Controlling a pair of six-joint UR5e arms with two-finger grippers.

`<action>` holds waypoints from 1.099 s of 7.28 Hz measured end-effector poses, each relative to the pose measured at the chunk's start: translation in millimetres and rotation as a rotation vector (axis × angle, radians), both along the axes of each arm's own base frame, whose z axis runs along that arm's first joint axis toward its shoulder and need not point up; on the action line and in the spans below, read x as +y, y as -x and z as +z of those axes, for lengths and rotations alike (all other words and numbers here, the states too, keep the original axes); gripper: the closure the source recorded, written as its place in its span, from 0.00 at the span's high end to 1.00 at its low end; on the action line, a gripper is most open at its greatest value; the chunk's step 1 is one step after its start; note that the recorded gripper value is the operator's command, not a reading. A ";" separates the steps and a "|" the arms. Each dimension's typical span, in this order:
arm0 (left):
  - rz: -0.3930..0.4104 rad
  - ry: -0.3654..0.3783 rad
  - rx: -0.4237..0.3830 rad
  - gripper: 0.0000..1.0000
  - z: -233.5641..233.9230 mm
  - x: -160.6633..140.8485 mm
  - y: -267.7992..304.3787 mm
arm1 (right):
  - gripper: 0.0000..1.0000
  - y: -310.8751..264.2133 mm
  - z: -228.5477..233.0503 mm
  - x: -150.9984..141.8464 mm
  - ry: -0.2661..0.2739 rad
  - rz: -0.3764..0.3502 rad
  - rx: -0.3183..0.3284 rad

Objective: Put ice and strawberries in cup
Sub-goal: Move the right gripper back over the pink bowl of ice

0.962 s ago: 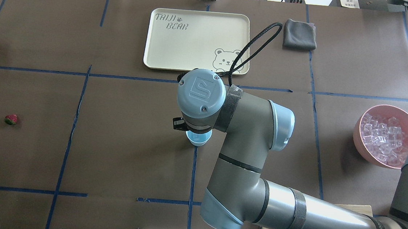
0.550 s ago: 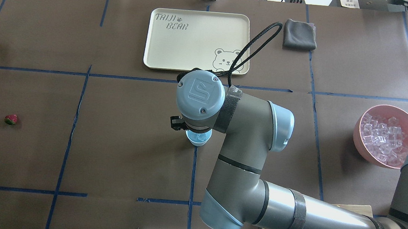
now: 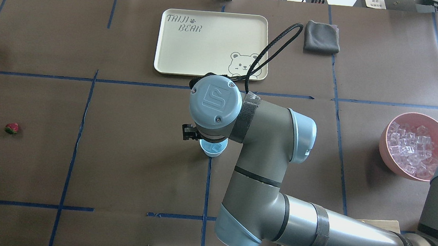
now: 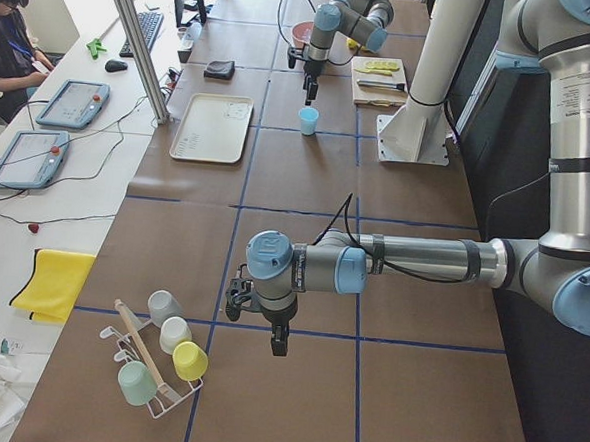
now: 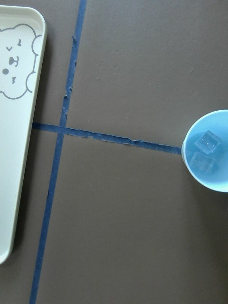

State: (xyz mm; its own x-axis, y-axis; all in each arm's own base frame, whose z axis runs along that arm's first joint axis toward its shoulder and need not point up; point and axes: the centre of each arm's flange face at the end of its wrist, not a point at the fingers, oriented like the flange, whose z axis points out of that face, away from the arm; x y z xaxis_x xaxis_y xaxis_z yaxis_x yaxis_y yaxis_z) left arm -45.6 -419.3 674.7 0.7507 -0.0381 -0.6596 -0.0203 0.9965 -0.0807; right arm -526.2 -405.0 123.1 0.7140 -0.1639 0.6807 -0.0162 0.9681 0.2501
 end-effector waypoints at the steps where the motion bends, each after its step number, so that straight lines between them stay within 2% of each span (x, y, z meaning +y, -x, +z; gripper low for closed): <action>1: 0.000 0.000 0.000 1.00 0.0 0.0 0.0 | 1.00 -32.9 10.3 -10.8 -0.025 -0.017 -0.008; 3: 0.000 0.000 0.000 1.00 0.0 0.0 0.0 | 1.00 -119.7 51.3 -37.7 -0.071 -0.086 -0.008; 5: 0.000 0.000 0.001 1.00 -0.1 0.0 0.0 | 1.00 -200.2 104.9 -59.9 -0.116 -0.169 0.020; 8: 0.000 0.001 0.001 1.00 -0.2 0.0 -0.3 | 1.00 -283.8 180.9 -77.2 -0.152 -0.266 0.084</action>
State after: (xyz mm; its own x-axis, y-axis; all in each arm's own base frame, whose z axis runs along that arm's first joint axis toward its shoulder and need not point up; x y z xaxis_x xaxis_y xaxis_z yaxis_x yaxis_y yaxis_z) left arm -45.3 -419.2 674.5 0.7498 -0.0384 -0.6606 -0.0209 0.9964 -0.0816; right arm -242.4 -482.2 304.0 0.6849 -0.4476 0.5749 0.2592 0.8871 0.3819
